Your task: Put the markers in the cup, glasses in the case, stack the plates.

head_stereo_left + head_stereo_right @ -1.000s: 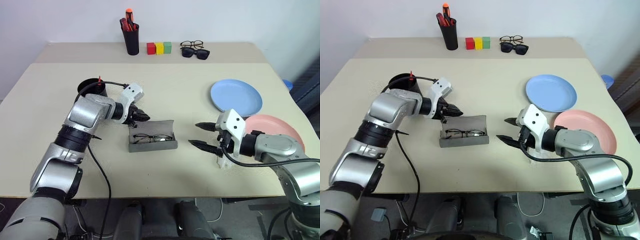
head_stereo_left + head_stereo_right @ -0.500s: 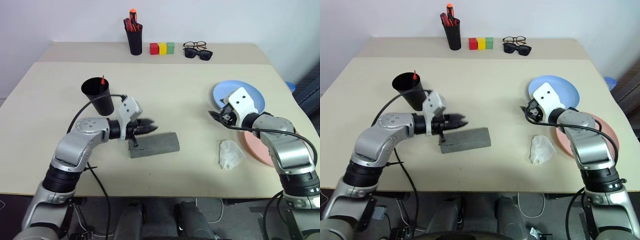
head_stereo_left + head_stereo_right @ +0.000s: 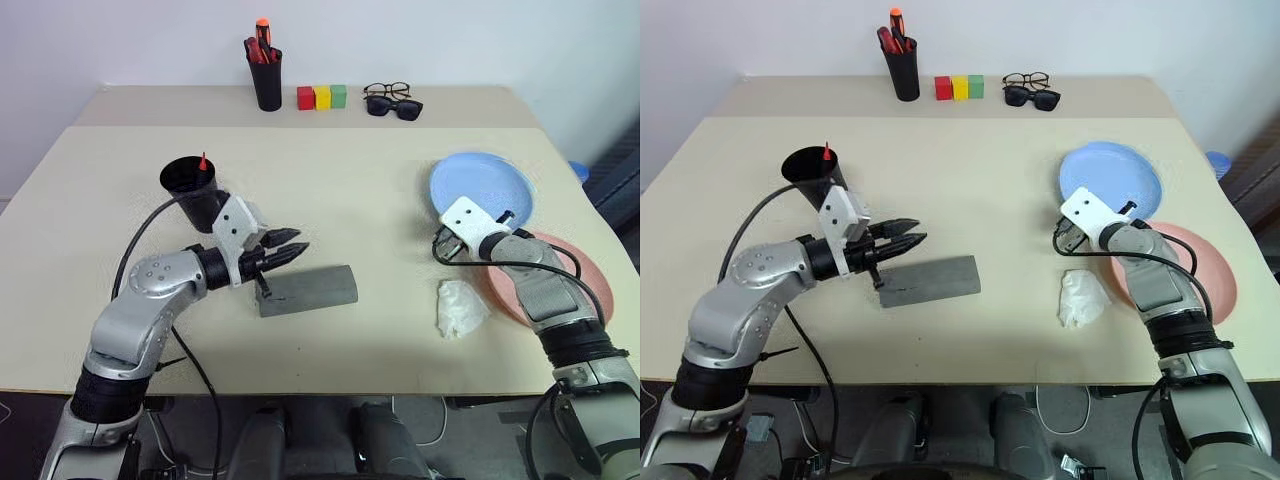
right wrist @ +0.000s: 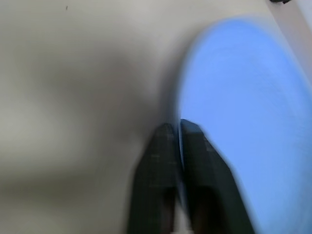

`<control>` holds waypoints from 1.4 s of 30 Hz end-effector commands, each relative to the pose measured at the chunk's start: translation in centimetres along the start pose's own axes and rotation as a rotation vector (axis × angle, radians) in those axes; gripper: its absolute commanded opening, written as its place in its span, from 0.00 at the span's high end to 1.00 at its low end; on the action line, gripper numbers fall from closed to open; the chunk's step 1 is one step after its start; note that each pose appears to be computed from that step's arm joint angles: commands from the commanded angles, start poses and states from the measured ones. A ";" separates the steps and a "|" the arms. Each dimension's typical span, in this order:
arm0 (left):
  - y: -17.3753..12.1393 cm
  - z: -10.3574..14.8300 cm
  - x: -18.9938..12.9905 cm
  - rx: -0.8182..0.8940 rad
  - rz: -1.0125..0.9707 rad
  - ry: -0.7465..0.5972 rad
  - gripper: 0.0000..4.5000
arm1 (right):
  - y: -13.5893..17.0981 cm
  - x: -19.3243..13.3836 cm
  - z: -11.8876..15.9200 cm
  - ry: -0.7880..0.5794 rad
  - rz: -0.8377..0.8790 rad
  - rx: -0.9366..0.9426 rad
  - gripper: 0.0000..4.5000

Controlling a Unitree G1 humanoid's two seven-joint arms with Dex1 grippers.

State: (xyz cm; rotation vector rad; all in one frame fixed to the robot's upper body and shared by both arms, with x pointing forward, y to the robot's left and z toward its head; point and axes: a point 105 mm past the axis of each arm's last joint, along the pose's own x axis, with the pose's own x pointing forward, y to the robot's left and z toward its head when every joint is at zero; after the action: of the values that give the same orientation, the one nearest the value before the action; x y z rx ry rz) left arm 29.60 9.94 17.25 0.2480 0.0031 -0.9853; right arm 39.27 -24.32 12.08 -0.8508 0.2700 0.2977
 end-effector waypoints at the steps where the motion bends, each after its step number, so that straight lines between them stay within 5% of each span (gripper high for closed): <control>1: -0.7 1.2 0.5 0.052 -0.018 -0.040 0.75 | -1.5 -0.6 1.7 -0.063 -0.070 -0.039 0.99; 11: -1.3 0.8 2.7 0.041 -0.109 -0.054 0.75 | -4.7 -9.2 4.5 -0.204 -0.106 -0.097 0.99; 21: -1.6 0.7 4.2 0.055 -0.227 -0.064 0.75 | -2.3 -19.1 -0.6 0.087 0.080 -0.035 0.99; 25: -1.6 0.9 4.9 0.063 -0.240 -0.073 0.75 | -0.9 -19.0 -1.6 0.109 0.135 0.026 0.94; 27: -1.5 0.9 5.1 0.069 -0.237 -0.073 0.75 | -0.5 -18.4 -1.5 0.088 0.141 0.049 0.81; 31: -1.5 0.6 4.8 0.066 -0.221 -0.069 0.75 | 1.0 -17.2 -0.2 -0.004 0.178 0.140 0.39; 37: -1.6 0.2 4.2 0.060 -0.189 -0.062 0.75 | 5.8 -15.2 0.0 -0.044 0.306 0.279 0.39; 42: -1.6 0.2 4.0 0.057 -0.171 -0.060 0.75 | 7.5 -13.9 -2.8 0.054 0.300 0.376 0.39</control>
State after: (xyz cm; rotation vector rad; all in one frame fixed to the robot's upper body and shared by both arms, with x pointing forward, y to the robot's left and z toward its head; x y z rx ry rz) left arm 30.62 5.62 15.50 0.2634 -0.0124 -1.1730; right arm 23.24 -23.54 10.32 -0.4649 0.4849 0.5196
